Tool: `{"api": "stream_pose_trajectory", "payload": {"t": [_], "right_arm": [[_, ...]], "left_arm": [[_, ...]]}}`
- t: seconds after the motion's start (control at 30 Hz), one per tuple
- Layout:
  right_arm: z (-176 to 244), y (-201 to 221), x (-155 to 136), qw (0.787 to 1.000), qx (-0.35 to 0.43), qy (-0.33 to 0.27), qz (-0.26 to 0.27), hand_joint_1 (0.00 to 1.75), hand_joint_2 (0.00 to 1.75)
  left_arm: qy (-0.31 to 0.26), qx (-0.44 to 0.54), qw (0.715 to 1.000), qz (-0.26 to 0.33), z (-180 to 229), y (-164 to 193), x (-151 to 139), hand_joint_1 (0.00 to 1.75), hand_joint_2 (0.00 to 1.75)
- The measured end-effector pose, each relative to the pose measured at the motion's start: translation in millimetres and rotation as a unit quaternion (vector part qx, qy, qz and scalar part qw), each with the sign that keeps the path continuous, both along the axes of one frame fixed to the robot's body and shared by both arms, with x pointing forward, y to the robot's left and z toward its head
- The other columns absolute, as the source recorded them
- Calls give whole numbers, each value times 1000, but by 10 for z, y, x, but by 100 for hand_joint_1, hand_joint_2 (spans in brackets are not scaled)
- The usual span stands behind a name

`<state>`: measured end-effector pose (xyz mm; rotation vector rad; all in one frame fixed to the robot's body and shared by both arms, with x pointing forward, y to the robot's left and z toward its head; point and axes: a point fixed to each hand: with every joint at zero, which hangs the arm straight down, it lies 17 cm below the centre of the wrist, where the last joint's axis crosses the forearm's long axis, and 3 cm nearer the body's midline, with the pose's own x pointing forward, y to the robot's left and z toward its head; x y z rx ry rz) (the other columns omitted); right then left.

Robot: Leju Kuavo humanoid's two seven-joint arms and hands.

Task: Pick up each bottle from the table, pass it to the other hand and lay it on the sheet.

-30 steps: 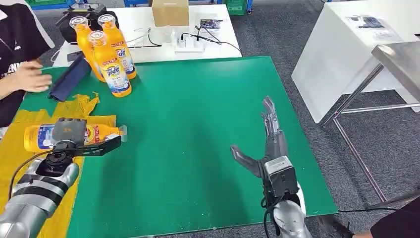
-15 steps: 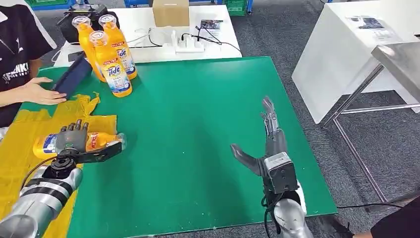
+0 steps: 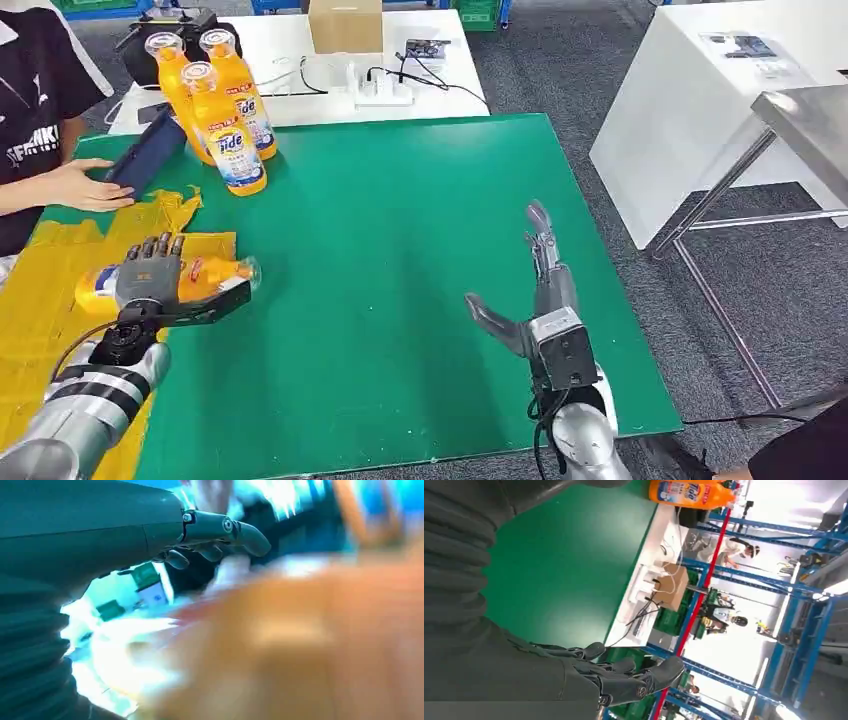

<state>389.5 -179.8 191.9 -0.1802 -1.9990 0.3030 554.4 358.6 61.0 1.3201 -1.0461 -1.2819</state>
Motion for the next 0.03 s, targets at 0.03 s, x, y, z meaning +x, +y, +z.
{"api": "stream_pose_trajectory", "payload": {"t": [0.03], "right_arm": [[-11,-4,-29,1000,5,-1,2,0,175]], "left_arm": [[-67,-33,997,-28,263,-178,7,0,175]]}}
